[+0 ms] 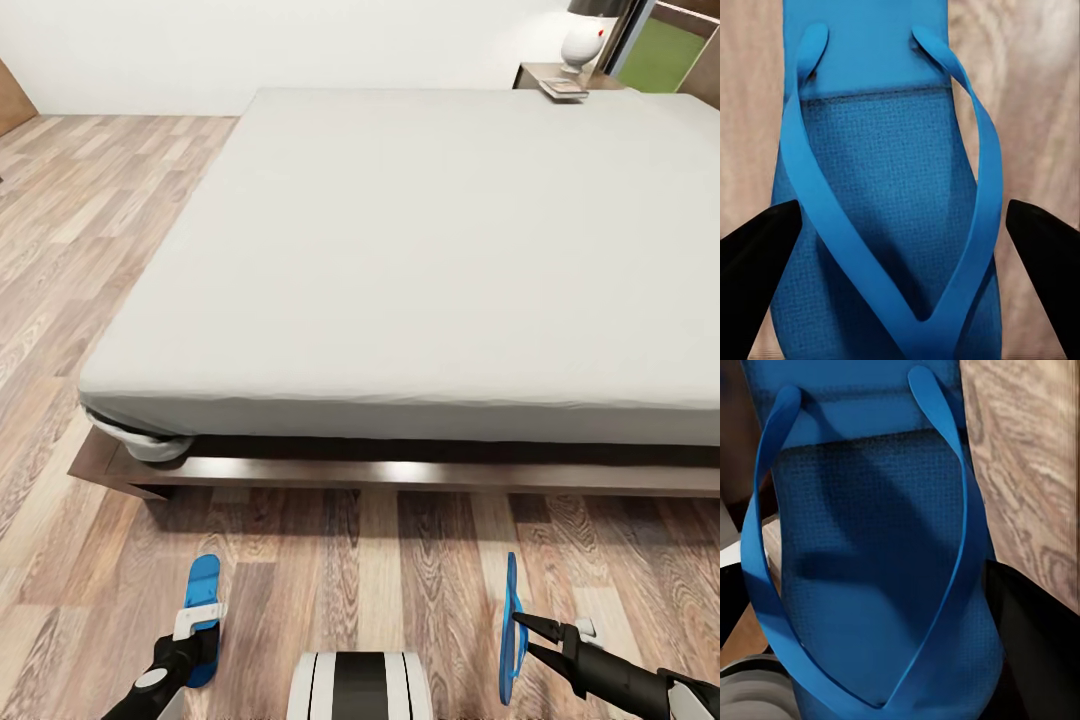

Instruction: In the bedroom, move the book from the bed onto either nightstand, and place the two sandals side by side next to the bed.

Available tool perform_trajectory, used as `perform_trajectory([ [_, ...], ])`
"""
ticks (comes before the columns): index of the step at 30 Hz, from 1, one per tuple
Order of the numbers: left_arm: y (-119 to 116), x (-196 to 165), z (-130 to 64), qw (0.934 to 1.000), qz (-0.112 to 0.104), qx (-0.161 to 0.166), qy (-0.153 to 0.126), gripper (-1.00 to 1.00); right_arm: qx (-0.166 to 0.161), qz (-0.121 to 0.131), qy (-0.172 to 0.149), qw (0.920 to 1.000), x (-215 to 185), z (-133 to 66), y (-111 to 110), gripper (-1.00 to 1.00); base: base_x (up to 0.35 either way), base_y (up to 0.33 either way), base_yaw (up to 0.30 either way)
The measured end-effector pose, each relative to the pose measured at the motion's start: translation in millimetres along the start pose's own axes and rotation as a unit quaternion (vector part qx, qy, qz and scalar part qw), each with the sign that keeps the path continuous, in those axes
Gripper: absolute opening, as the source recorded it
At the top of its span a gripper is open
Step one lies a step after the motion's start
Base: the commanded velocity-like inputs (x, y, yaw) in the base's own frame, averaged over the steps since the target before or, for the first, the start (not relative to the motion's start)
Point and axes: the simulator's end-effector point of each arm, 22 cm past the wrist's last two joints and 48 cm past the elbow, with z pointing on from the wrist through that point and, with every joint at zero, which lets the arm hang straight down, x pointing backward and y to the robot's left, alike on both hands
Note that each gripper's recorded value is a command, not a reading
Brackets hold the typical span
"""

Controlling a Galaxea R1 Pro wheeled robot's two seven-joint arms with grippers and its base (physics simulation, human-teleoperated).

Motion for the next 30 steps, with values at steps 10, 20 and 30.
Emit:
perform_trajectory([
  [10,0,6,5.5,1.0,0.001,0.0,-0.007,-1.0,0.009,0.012,0.006,0.9999,4,3.4,-13,-1.0,0.0,0.0,0.0],
  [20,0,6,5.5,1.0,0.001,0.0,-0.007,-1.0,0.009,0.012,0.006,0.9999,4,3.3,-13,-1.0,0.0,0.0,0.0],
  [30,0,6,5.5,1.0,0.001,0.0,-0.007,-1.0,0.009,0.012,0.006,0.9999,4,3.3,-13,-1.0,0.0,0.0,0.0],
])
